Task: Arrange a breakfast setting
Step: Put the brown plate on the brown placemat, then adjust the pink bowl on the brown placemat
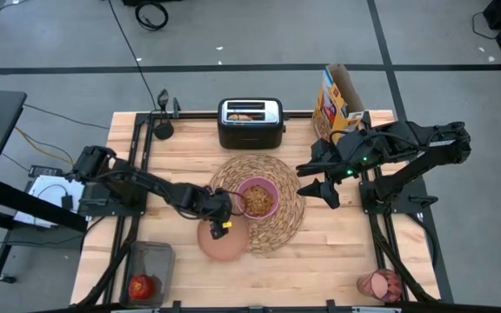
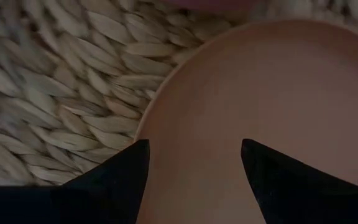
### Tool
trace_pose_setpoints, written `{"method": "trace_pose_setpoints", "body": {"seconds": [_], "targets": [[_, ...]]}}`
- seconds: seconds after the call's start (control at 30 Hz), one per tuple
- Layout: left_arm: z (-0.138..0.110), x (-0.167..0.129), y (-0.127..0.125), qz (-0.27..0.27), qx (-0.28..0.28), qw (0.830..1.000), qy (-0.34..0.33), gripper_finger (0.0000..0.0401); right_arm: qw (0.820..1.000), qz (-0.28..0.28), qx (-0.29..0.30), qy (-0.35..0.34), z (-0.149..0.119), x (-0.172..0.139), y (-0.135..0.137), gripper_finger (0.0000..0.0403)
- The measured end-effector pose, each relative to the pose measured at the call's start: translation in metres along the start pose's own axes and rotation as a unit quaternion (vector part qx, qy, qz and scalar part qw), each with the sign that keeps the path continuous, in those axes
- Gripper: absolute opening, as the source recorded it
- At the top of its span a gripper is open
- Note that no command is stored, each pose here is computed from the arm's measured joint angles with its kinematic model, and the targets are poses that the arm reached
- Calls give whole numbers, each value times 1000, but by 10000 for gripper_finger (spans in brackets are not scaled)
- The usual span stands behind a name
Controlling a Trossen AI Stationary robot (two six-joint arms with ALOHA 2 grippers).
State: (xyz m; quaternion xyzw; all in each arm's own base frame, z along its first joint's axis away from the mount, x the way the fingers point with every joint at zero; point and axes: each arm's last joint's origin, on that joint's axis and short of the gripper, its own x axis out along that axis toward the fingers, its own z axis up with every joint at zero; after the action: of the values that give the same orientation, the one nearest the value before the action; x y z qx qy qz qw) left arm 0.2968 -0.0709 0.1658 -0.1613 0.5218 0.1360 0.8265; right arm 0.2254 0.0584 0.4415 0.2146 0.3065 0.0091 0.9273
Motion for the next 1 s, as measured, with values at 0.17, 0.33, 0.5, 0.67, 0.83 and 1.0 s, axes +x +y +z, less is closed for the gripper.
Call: {"method": "trace_pose_setpoints", "body": {"seconds": [0.17,0.33,0.5,0.67,0.83,1.0], "targets": [[5,0,7,0,-11,1000,1,260,1000,0,0,0,0,0,0,293],[4,-5,4,-28,-7,999,12,260,1000,1,0,1,0,0,0,293],[6,-18,4,-46,-11,999,1,260,1000,1,-9,1,0,0,0,293],[13,-45,6,-69,-21,996,-54,260,999,-20,-25,4,-3,2,-3,293],[21,-53,4,-66,0,991,-118,260,996,-61,-40,58,-28,33,-15,293],[23,-45,7,-52,26,991,-121,260,984,-97,-52,140,-73,88,-34,293]]}}
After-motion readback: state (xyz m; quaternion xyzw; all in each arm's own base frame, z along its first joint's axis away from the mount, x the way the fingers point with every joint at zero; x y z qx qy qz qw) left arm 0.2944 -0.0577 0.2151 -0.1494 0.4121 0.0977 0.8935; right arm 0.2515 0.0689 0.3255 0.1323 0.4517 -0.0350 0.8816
